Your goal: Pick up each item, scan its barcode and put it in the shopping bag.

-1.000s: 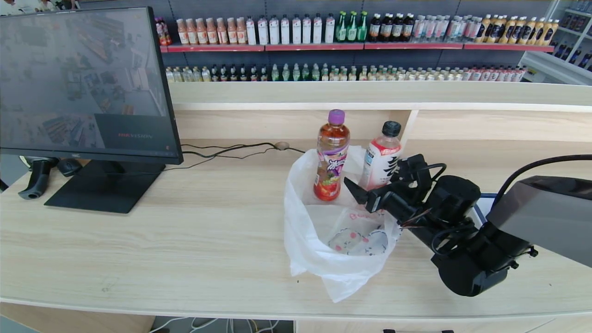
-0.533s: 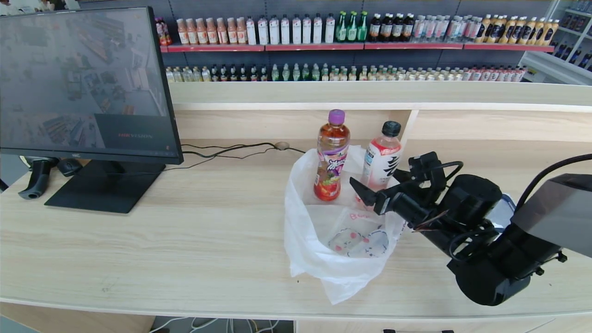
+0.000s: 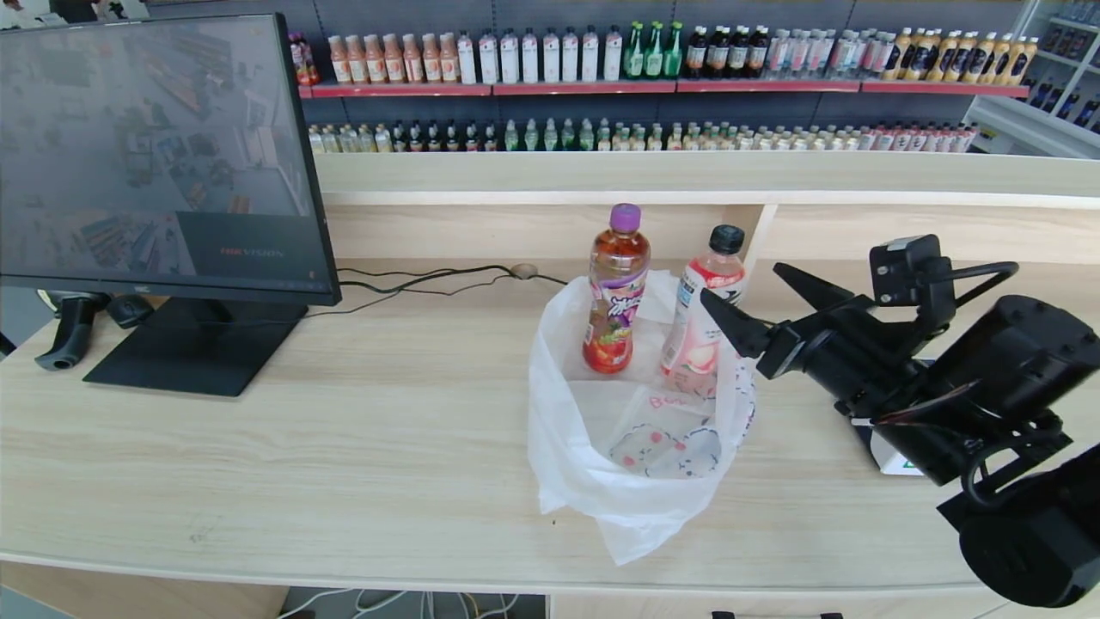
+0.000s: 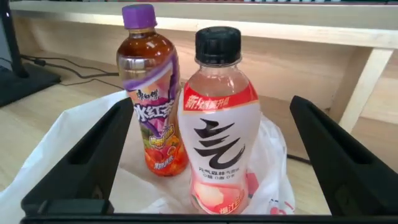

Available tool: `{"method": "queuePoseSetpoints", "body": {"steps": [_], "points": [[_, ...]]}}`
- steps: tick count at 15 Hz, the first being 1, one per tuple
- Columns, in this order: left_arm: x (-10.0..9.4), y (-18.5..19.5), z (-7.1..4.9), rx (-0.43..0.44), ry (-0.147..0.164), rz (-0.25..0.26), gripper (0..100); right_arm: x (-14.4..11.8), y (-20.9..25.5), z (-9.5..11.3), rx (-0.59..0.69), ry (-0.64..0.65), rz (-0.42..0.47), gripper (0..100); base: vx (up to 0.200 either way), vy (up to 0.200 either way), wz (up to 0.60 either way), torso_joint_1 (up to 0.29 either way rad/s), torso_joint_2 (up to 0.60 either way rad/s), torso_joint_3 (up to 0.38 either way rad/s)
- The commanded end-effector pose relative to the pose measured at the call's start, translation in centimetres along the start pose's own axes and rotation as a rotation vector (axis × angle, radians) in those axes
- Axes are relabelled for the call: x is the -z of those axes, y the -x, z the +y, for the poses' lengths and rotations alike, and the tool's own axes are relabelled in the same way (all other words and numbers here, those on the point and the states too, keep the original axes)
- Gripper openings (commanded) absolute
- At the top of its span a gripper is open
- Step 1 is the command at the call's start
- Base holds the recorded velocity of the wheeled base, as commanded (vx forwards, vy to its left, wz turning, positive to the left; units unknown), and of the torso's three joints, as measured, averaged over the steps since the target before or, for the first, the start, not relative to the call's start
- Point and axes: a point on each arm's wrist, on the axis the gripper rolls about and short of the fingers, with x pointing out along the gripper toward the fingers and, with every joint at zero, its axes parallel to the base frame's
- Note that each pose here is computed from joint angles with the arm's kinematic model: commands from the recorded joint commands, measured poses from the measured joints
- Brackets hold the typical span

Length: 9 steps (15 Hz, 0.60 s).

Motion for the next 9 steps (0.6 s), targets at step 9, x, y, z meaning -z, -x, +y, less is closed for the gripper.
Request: {"method": "queuePoseSetpoints", "body": {"steps": [9], "points": [[0.0, 0.0, 0.0, -0.003, 0.005, 0.001, 100, -3.8, 2.0, -2.8, 0.104, 0.033, -0.102, 100, 0.000, -0.089, 0.00, 0.002, 0.00, 0.000]]}}
